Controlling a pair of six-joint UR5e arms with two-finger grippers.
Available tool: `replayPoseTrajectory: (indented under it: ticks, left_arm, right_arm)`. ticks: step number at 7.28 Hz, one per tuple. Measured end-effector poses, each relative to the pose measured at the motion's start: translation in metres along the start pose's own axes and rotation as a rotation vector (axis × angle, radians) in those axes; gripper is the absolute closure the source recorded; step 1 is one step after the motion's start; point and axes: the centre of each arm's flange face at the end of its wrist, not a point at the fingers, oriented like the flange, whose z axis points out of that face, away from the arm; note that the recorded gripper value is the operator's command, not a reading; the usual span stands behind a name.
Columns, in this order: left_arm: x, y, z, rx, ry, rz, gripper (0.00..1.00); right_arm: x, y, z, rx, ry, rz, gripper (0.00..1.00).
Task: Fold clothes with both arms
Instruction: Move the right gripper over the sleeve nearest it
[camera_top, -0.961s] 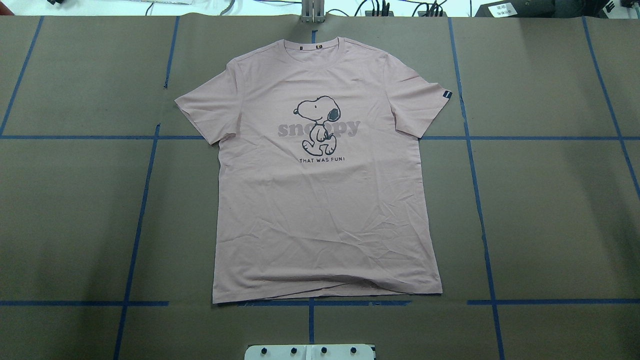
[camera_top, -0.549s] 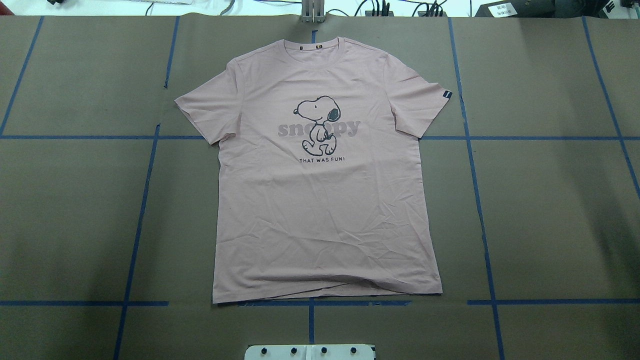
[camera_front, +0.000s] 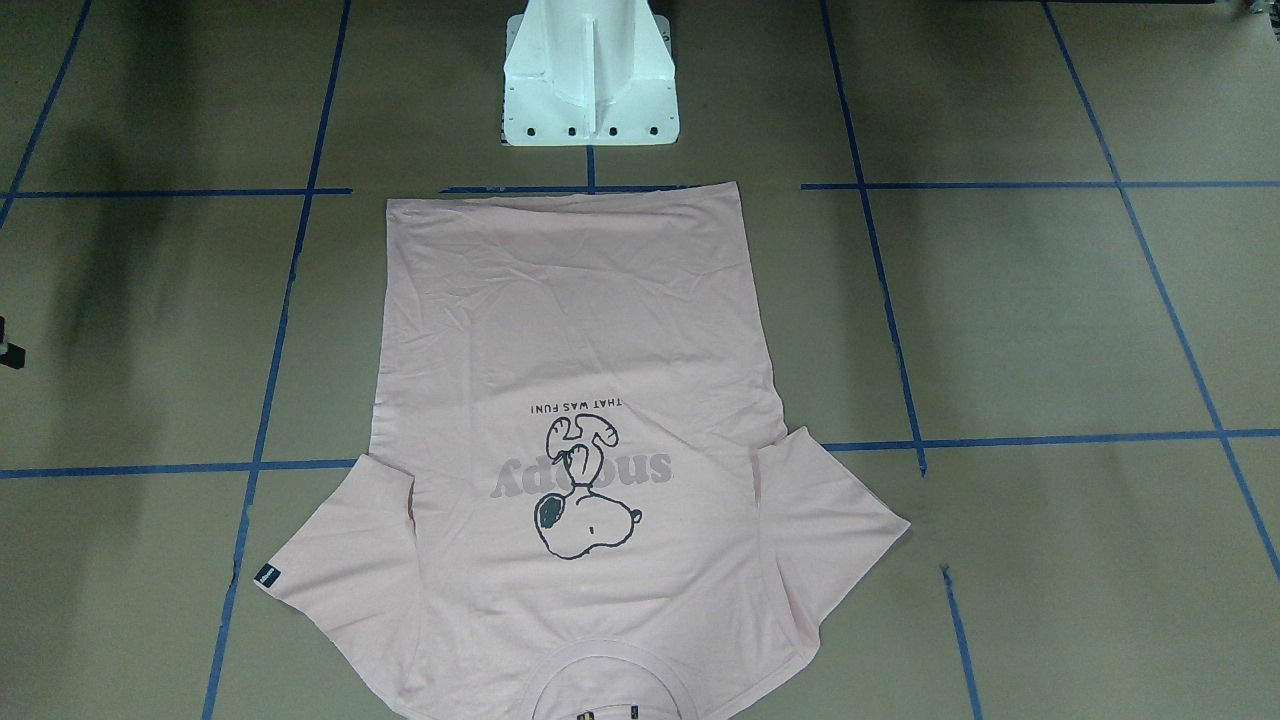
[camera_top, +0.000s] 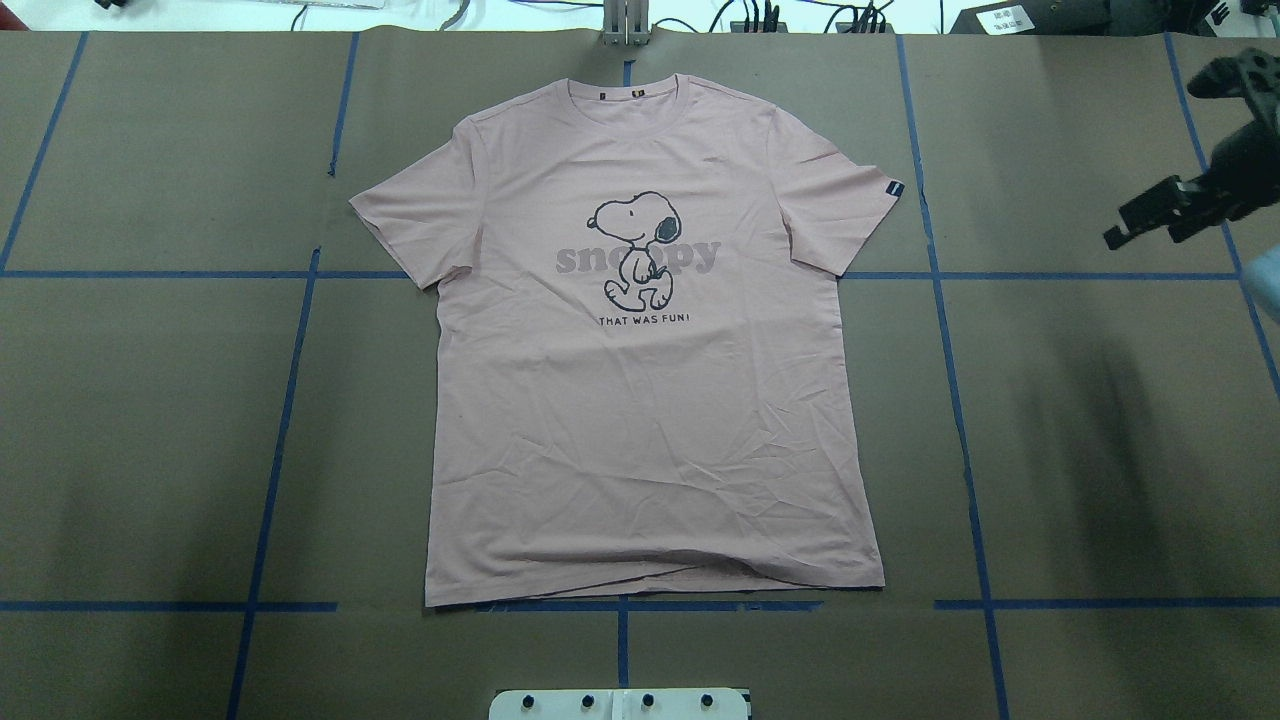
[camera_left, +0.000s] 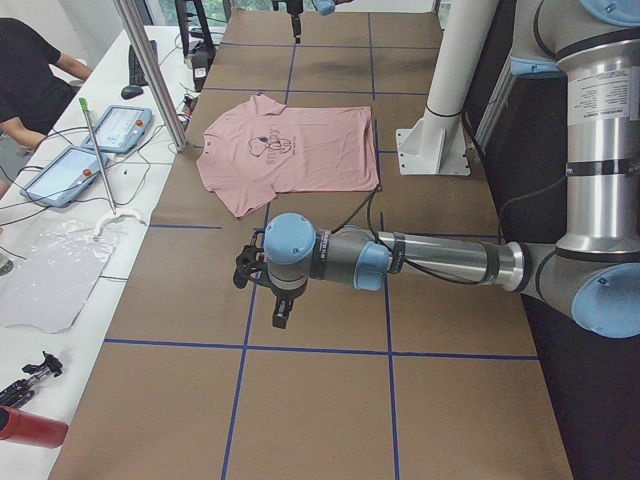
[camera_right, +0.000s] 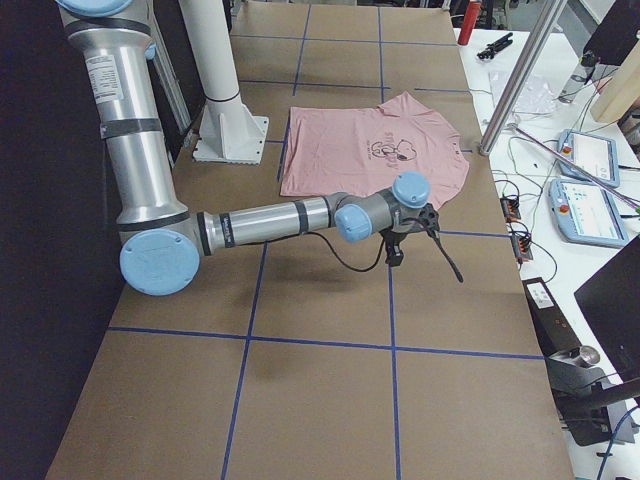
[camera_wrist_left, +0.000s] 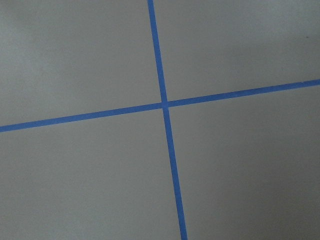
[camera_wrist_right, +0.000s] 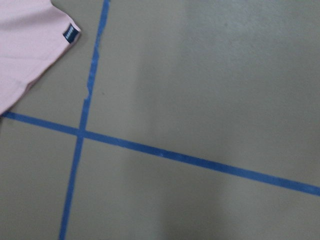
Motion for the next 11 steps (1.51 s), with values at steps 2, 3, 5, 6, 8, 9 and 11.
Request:
replayPoseTrajectory:
  ticks: [2,3,5,6,8,9,11]
  left_arm:
    - [0.002,0.000,0.000,0.014,0.015,0.019,0.00]
    - [0.004,0.000,0.000,0.021,0.017,0.032,0.00]
    - [0.010,-0.004,0.001,0.049,0.022,0.084,0.00]
    - [0.009,-0.004,0.004,0.052,0.025,0.094,0.00]
    - [0.006,-0.003,0.009,0.047,0.036,0.092,0.00]
    - [0.004,-0.002,0.011,0.044,0.039,0.088,0.00]
    - [0.004,-0.001,0.012,0.041,0.057,0.085,0.00]
  right_arm:
    - [-0.075,-0.056,0.022,0.103,0.042,0.103,0.08]
    - [-0.110,-0.069,0.050,0.196,0.047,0.170,0.10]
    - [-0.153,-0.094,0.106,0.310,0.056,0.233,0.20]
    - [-0.161,-0.102,0.124,0.349,0.094,0.243,0.21]
    - [-0.158,-0.109,0.143,0.380,0.148,0.256,0.25]
    - [-0.154,-0.110,0.147,0.384,0.161,0.261,0.35]
    - [-0.151,-0.109,0.152,0.382,0.170,0.263,0.42]
